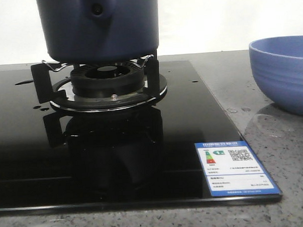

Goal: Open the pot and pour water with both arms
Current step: 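Grasp the light blue bowl rim with the right gripper and lift it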

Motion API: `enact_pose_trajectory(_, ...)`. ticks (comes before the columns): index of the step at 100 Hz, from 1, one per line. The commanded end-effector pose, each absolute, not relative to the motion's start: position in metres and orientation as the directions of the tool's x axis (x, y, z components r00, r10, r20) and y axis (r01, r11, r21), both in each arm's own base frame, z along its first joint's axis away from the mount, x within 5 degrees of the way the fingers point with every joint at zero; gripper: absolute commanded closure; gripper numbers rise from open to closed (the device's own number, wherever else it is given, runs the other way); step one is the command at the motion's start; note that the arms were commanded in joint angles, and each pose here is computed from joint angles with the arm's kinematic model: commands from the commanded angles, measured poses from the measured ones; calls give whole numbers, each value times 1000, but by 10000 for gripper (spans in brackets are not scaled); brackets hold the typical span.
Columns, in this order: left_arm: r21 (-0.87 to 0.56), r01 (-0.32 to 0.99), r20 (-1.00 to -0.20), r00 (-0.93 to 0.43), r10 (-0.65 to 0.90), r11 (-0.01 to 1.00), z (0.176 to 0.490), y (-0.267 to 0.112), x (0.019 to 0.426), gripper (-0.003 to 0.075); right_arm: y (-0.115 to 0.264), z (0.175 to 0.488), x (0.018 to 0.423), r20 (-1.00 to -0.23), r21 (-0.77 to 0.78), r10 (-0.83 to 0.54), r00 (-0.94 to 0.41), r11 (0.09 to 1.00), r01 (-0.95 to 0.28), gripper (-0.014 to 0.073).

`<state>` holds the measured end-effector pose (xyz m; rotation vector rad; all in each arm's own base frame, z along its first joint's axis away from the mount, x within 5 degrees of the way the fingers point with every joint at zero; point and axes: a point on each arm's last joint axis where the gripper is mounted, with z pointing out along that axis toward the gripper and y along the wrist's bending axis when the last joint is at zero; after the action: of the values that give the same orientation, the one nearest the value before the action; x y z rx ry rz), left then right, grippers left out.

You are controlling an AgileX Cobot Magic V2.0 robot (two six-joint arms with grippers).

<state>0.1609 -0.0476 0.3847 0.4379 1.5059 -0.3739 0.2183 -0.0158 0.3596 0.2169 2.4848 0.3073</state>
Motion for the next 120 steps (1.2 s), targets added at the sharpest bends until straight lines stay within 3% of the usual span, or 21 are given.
enact_pose_trajectory(1,-5,504,-996,77,-51,864,401,-49,155,425,-19,353,226,-547,273,241,-802,957,102,71)
enact_pose_trajectory(32,-46,519,-993,73,-97,853,403,-51,154,425,-27,304,235,-445,292,300,-844,939,180,97)
enact_pose_trajectory(54,-46,521,-993,72,-98,852,403,-52,154,425,-22,296,237,-419,352,333,-845,917,188,414)
enact_pose_trajectory(73,-46,523,-993,72,-98,851,403,-52,154,425,-19,297,237,-422,379,318,-849,913,153,588)
enact_pose_trajectory(83,-47,523,-992,72,-100,851,403,-52,154,426,-16,304,238,-426,395,298,-854,911,121,648)
enact_pose_trajectory(95,-68,524,-990,71,-123,849,404,-52,154,426,-15,320,240,-449,399,273,-851,913,82,646)
enact_pose_trajectory(120,-86,526,-987,70,-144,846,405,-52,154,426,-1,383,246,-565,388,187,-803,920,-58,642)
